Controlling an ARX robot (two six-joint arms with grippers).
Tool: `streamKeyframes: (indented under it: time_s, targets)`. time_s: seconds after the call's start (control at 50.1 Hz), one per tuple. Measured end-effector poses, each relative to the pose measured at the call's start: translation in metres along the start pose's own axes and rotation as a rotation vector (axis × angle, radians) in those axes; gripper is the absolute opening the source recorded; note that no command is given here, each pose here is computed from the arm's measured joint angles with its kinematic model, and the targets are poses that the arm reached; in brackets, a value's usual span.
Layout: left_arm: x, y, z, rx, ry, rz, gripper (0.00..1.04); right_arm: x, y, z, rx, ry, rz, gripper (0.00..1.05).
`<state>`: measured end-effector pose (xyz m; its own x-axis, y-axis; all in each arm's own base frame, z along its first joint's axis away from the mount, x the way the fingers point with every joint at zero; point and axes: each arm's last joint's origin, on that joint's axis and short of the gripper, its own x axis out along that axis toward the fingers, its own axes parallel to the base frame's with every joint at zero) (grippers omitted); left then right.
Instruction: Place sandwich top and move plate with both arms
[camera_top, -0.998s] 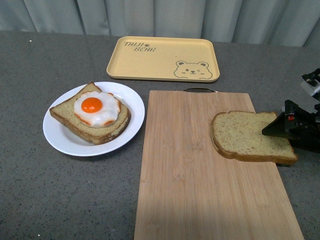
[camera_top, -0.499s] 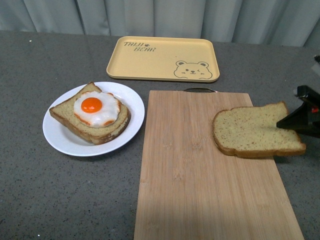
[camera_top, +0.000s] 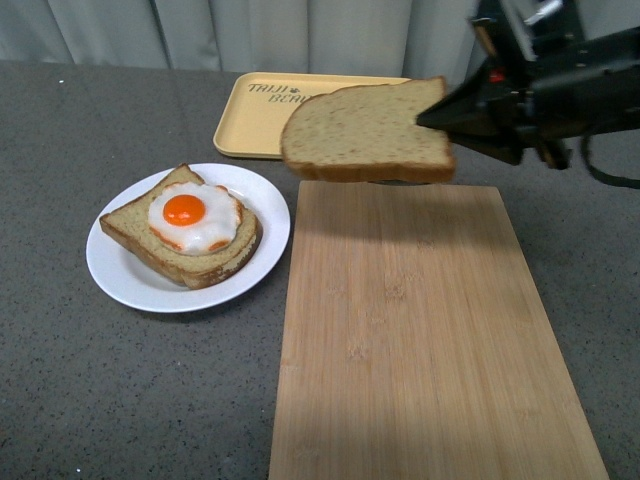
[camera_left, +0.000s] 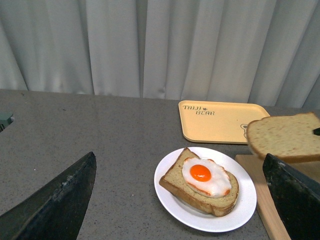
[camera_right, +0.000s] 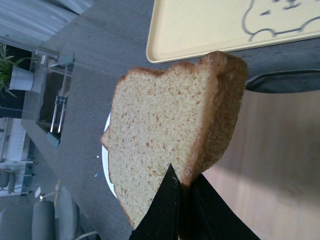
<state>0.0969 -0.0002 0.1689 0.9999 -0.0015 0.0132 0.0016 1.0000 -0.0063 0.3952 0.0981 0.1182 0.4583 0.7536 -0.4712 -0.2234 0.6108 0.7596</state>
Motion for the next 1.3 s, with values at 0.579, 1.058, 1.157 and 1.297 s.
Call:
streamKeyframes:
  time_s: [0.579, 1.058, 1.157, 1.297]
  targets:
    - [0.000, 0.000, 0.000, 0.000, 0.000, 0.000, 0.98, 0.134, 0.055, -0.028, 0.080, 0.167, 0.078, 0.02]
    - [0.000, 0.000, 0.000, 0.000, 0.000, 0.000, 0.98, 0.151, 0.046, -0.042, 0.111, 0.217, 0.012, 0.02]
    - [0.000, 0.000, 0.000, 0.000, 0.000, 0.000, 0.98, 0.152, 0.046, -0.042, 0.105, 0.217, 0.011, 0.02]
    - [0.000, 0.000, 0.000, 0.000, 0.000, 0.000, 0.98, 0.149, 0.041, -0.048, 0.097, 0.226, -0.004, 0.19]
